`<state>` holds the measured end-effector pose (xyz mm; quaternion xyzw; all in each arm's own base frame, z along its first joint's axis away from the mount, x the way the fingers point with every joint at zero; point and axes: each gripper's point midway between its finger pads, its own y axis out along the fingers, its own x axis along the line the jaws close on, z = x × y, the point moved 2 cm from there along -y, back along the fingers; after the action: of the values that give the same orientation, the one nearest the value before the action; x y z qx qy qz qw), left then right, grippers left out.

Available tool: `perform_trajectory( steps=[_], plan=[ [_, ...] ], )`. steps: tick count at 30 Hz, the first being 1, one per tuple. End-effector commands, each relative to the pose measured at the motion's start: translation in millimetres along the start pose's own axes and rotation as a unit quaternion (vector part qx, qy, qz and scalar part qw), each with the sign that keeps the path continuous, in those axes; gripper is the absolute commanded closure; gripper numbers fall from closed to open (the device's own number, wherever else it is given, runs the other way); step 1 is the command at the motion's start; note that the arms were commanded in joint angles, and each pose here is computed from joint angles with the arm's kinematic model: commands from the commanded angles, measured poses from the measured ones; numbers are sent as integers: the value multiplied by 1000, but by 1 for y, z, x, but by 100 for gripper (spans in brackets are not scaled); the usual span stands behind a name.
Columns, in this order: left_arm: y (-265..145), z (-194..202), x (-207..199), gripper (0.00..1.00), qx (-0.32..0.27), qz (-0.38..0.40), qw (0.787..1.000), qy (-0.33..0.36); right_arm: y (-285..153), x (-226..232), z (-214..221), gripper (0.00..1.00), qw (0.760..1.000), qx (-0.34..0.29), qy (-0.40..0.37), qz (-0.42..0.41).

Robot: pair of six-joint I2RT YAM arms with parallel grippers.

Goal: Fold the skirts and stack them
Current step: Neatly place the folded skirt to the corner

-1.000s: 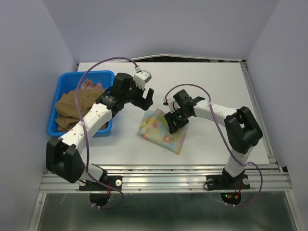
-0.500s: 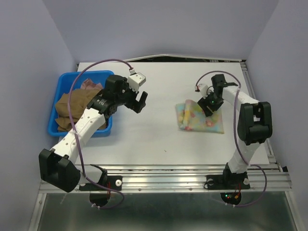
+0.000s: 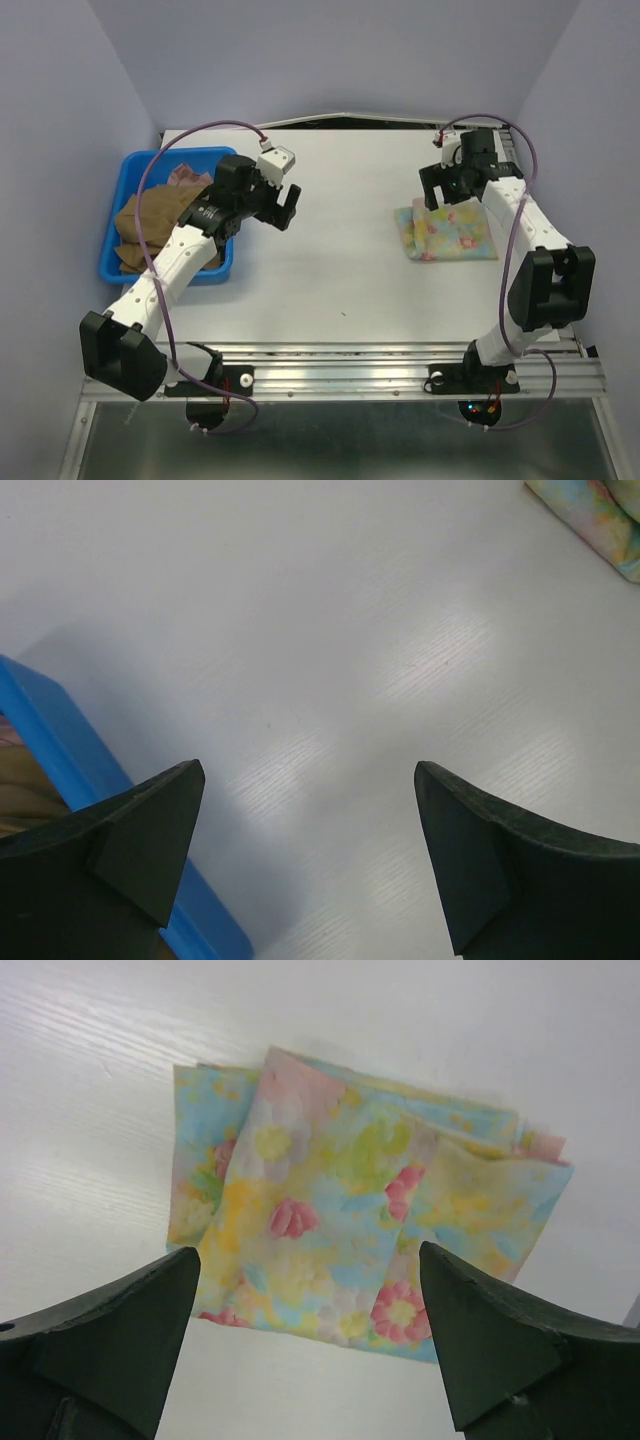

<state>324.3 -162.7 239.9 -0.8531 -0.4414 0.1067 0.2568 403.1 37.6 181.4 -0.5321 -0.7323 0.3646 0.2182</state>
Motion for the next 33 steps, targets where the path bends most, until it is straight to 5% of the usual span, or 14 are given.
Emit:
perform_trajectory(
  steps=[1,11,18,33],
  plan=[
    [-8,-17,8,2,-35,-24,999,-25,19,1,36,5,994,28,95,35],
    [2,9,21,2,24,-47,997,-48,76,-16,109,5,987,116,105,30],
    [0,25,46,3,67,-37,995,-66,105,-77,143,8,981,150,110,60],
    [-27,28,87,2,59,-93,991,-75,124,-130,147,7,982,159,77,62]
  ],
)
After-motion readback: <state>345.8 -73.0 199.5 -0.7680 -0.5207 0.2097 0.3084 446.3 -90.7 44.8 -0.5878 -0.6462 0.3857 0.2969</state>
